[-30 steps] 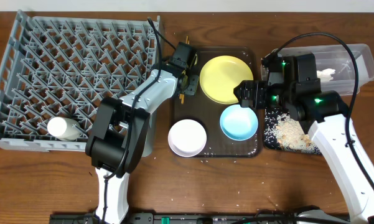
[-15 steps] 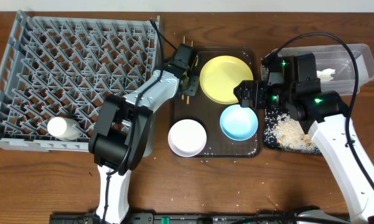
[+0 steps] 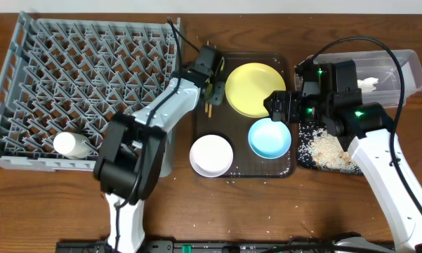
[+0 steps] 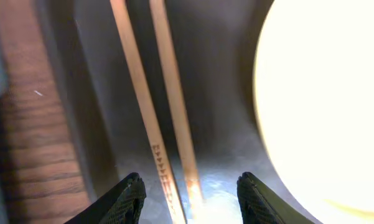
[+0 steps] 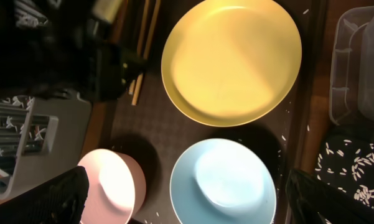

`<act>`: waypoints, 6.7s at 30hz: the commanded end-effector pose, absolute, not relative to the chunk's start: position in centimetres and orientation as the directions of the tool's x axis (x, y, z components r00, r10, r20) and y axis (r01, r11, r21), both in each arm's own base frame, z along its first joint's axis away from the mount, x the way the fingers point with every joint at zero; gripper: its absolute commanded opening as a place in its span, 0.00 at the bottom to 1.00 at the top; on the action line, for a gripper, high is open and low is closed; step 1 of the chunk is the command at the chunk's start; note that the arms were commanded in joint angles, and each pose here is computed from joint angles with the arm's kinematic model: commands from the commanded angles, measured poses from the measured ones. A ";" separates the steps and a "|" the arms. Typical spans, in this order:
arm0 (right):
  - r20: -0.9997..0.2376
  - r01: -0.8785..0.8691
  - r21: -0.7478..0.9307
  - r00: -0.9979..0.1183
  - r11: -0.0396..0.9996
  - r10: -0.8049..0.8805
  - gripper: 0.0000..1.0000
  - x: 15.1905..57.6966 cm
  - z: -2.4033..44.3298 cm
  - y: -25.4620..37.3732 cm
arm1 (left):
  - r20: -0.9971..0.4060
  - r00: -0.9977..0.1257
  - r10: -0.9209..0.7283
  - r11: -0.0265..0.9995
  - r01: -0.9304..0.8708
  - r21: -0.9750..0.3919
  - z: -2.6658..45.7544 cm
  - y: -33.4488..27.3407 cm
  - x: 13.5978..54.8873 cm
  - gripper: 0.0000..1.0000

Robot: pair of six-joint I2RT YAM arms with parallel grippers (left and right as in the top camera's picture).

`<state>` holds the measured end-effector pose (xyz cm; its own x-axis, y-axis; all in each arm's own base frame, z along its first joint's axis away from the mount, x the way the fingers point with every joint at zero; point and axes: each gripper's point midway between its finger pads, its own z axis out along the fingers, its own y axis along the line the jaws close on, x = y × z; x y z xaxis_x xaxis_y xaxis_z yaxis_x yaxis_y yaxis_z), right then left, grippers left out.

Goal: Sort waste into correct bins and load items into the dishwasher

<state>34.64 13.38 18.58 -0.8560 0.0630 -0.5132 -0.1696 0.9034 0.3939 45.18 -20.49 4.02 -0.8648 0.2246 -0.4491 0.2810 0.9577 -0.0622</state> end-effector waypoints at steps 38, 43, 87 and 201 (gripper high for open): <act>-0.518 -0.182 0.405 -0.853 0.896 0.061 0.99 34.5 19.1 13.9 | -0.356 -0.896 0.267 0.954 0.298 -0.034 -1.2 -20.9 44.0 0.19; -0.518 -0.182 0.405 -0.853 0.896 0.061 0.99 34.5 19.1 13.9 | -0.318 -0.908 0.272 0.955 0.295 -0.026 -3.0 -20.6 43.4 0.22; -0.518 -0.182 0.405 -0.853 0.896 0.061 0.99 34.5 19.1 13.9 | -0.378 -0.926 0.013 0.989 -0.044 0.141 11.1 -6.1 41.4 0.08; -0.518 -0.182 0.405 -0.853 0.896 0.061 0.99 34.5 19.1 13.9 | -0.321 -0.936 0.146 0.989 0.137 0.050 9.2 -7.6 39.8 0.24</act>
